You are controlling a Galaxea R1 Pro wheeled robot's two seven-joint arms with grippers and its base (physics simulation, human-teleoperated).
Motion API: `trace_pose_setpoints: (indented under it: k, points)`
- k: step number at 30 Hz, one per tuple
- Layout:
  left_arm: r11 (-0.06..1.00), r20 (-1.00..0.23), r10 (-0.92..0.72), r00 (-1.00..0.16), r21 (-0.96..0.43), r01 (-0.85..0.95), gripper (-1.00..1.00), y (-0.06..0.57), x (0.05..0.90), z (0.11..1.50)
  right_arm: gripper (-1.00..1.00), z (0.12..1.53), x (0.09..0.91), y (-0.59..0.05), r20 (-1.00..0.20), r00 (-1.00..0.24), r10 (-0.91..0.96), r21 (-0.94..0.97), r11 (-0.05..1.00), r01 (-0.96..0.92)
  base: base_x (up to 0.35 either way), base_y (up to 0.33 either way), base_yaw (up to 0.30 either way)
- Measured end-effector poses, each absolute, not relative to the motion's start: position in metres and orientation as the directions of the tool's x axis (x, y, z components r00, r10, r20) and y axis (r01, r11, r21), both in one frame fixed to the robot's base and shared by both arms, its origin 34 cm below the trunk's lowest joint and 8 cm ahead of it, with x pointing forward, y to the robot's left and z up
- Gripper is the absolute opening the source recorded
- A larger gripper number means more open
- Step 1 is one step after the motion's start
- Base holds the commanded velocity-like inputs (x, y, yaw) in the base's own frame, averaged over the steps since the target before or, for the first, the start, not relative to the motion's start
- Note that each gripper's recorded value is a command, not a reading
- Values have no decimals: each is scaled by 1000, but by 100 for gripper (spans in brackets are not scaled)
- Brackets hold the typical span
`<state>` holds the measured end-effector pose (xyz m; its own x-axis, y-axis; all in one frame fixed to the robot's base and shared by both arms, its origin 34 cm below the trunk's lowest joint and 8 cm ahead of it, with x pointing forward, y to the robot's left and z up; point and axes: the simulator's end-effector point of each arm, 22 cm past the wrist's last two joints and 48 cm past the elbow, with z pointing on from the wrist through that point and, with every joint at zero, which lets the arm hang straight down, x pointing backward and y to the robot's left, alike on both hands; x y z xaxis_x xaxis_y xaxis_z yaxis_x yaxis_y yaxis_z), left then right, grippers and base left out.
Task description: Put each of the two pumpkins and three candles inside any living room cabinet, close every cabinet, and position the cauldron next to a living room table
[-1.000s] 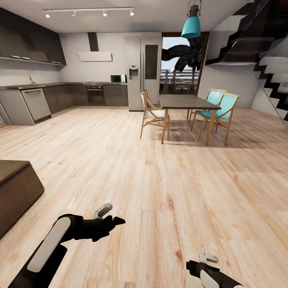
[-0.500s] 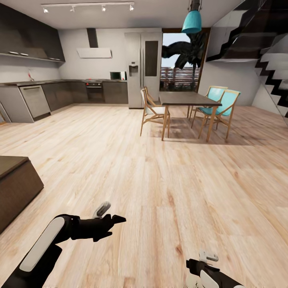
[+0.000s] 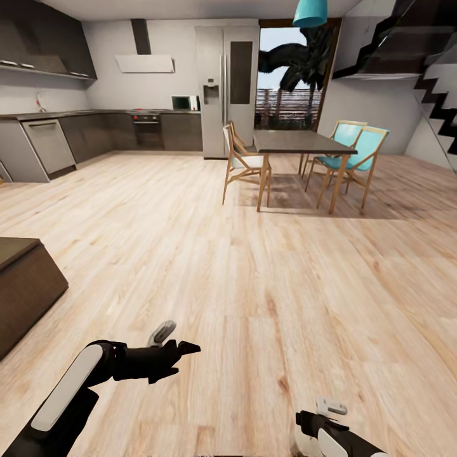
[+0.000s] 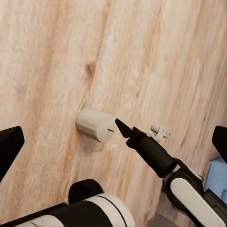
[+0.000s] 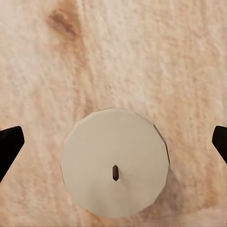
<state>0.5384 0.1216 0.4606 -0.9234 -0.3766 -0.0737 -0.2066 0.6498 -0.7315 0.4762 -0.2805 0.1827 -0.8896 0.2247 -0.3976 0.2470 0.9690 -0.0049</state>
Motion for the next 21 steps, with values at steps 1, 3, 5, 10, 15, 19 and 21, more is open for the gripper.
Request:
trace_pose_setpoints:
  k: [1, 3, 5, 10, 15, 19, 21]
  points:
    - [650, -70, -377, -924, -731, -210, 100, 122, 538, 459, 100, 181, 475, -281, -394, -891, 225, -6, 969, 248, 0, 0, 0]
    - [649, -65, -376, -924, -730, -213, 100, 121, 538, 456, 100, 179, 473, -281, -390, -892, 228, -7, 968, 250, 0, 0, 0]
    - [649, -64, -375, -925, -730, -212, 100, 120, 537, 456, 100, 179, 473, -281, -389, -892, 229, -6, 968, 252, 0, 0, 0]
    - [649, -64, -374, -925, -730, -212, 100, 120, 537, 456, 100, 179, 473, -281, -389, -892, 229, -5, 968, 251, 0, 0, 0]
    - [649, -49, -375, -926, -727, -224, 100, 120, 537, 449, 100, 172, 468, -278, -376, -900, 223, -4, 970, 242, 0, 0, 0]
    - [649, -50, -374, -926, -727, -223, 100, 120, 537, 449, 100, 172, 469, -274, -374, -901, 220, 14, 973, 232, 0, 0, 0]
    - [649, -42, -374, -926, -725, -229, 100, 120, 536, 445, 100, 168, 466, -274, -366, -904, 220, 13, 973, 231, 0, 0, 0]
